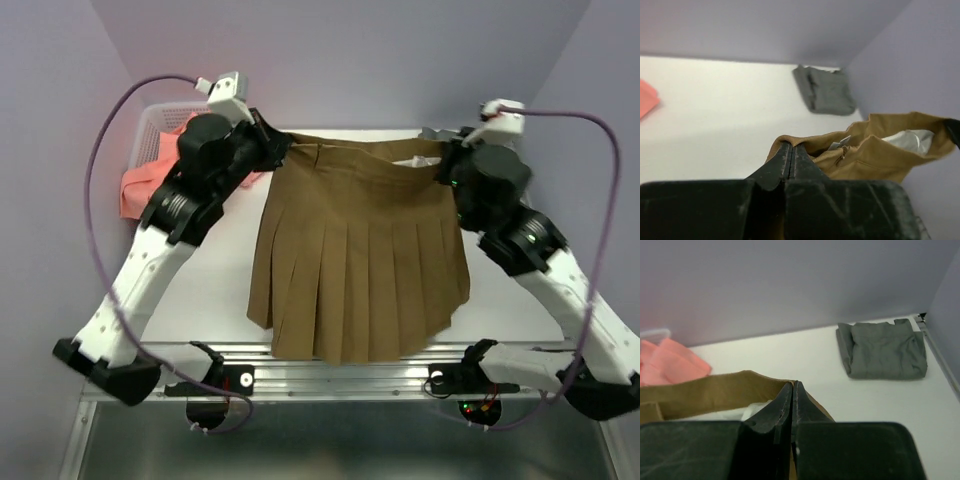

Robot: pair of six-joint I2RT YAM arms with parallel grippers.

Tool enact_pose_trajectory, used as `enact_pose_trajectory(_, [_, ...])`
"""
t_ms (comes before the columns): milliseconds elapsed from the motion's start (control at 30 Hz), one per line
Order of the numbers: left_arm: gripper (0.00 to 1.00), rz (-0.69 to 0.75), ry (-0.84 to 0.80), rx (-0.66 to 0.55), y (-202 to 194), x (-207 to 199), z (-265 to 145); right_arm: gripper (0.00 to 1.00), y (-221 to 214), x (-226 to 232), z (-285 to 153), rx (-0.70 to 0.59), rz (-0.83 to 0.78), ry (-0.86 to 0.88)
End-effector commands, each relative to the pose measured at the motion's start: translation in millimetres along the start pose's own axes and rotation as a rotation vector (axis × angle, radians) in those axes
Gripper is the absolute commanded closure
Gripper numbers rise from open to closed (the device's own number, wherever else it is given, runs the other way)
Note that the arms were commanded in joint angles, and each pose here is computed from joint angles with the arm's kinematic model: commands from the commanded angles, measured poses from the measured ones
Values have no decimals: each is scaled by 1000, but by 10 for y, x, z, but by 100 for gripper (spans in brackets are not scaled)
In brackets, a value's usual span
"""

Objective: Fold and stack the skirts

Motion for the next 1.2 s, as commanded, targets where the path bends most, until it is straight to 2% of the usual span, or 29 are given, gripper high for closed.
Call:
enact_pose_trajectory(0, [100,30,121,-2,148,539,554,99,-127,124,649,2,-90,-84])
enact_pose_trajectory(33, [100,63,116,6,222,578,744,99,-135,148,817,12,-95,-63])
enact_pose_trajectory(100, [100,91,111,5,419,608,895,99,257,85,1130,-53,-67,-30])
enact_pose_trajectory(133, [100,137,102,-15,655,513,1001,99,179,173,1426,-31,-90,-29])
enact_pose_trajectory(167, [100,151,102,-39,809,450,1022,99,324,232,1502,-62,-92,-21])
enact_pose_trajectory(200, [100,167,95,-47,913,405,1047,100,776,208,1472,-159,-87,-27])
enact_pose_trajectory(233, [100,189,67,-98,1153,258,1011,99,854,227,1505,-170,-88,-30])
enact_pose_trajectory(300, [100,210,57,-150,1322,196,936,99,928,273,1558,-187,-93,-20])
enact_pose_trajectory(333, [100,209,70,-110,1200,296,1024,99,958,269,1534,-194,-90,-17])
enact_pose_trajectory(400, [100,214,19,-155,1261,232,886,99,943,247,1442,-190,-84,-1])
enact_pose_trajectory(433, [100,212,19,-140,1100,336,902,99,676,255,1500,-137,-107,5])
enact_pose_trajectory(500, [100,210,14,-107,876,458,922,99,526,204,1374,-113,-103,22])
enact_pose_trajectory(533, [100,196,33,-77,641,627,932,99,372,191,1362,-88,-102,26])
enact_pose_trajectory(567, [100,192,41,-51,484,722,946,99,-12,149,1306,-15,-112,39])
enact_pose_trajectory(633, [100,178,51,12,21,991,943,99,-436,97,1238,57,-100,45])
enact_pose_trajectory(667, [100,177,57,45,-183,1114,947,99,-1029,9,1192,174,-128,32])
enact_pose_trajectory(700, [100,175,65,67,-369,1219,940,99,-1286,-28,1122,225,-77,18])
enact_pose_trajectory(733, [100,155,108,146,-832,1516,924,99,-1434,-94,996,251,-53,12])
enact_pose_trajectory(767, [100,120,121,164,-1012,1603,857,99,-1680,-139,913,301,-40,7])
enact_pose_trajectory(800, [100,88,132,190,-1217,1701,814,99,-2181,-201,759,412,-20,9])
enact_pose_trajectory(833, [100,57,128,233,-1652,1855,702,99,-2331,-247,621,457,-7,13])
enact_pose_trajectory(900, [100,-37,108,298,-2114,1889,548,91,-2666,-285,398,568,7,38])
enact_pose_trajectory(933, [100,-85,111,357,-2464,1862,379,84,-2897,-343,140,686,1,58])
enact_pose_trajectory(967, [93,-102,128,374,-2592,1831,295,77,-2975,-358,12,736,14,67])
enact_pose_trajectory(1000, [76,-105,130,383,-2675,1767,215,67,-3024,-353,-117,780,29,94])
enact_pose_trajectory(1033, [54,-107,128,391,-2741,1702,139,53,-3060,-367,-269,830,37,113])
enact_pose_trajectory(1067, [2,-107,115,392,-2737,1553,19,25,-2942,-388,-337,790,56,121])
enact_pose_trajectory(1167, [1,-133,87,340,-2533,1361,-146,0,-2581,-387,-372,690,95,130])
Point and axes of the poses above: each gripper's point midway between its finger pads, its own z axis out along the fingers, its own x axis along the line the jaws close on, y = z × x, the point moved 3 cm from there along -z, back along the fingers, and after that the axes turned 6 degrees about -z, right-handed, at the moved point
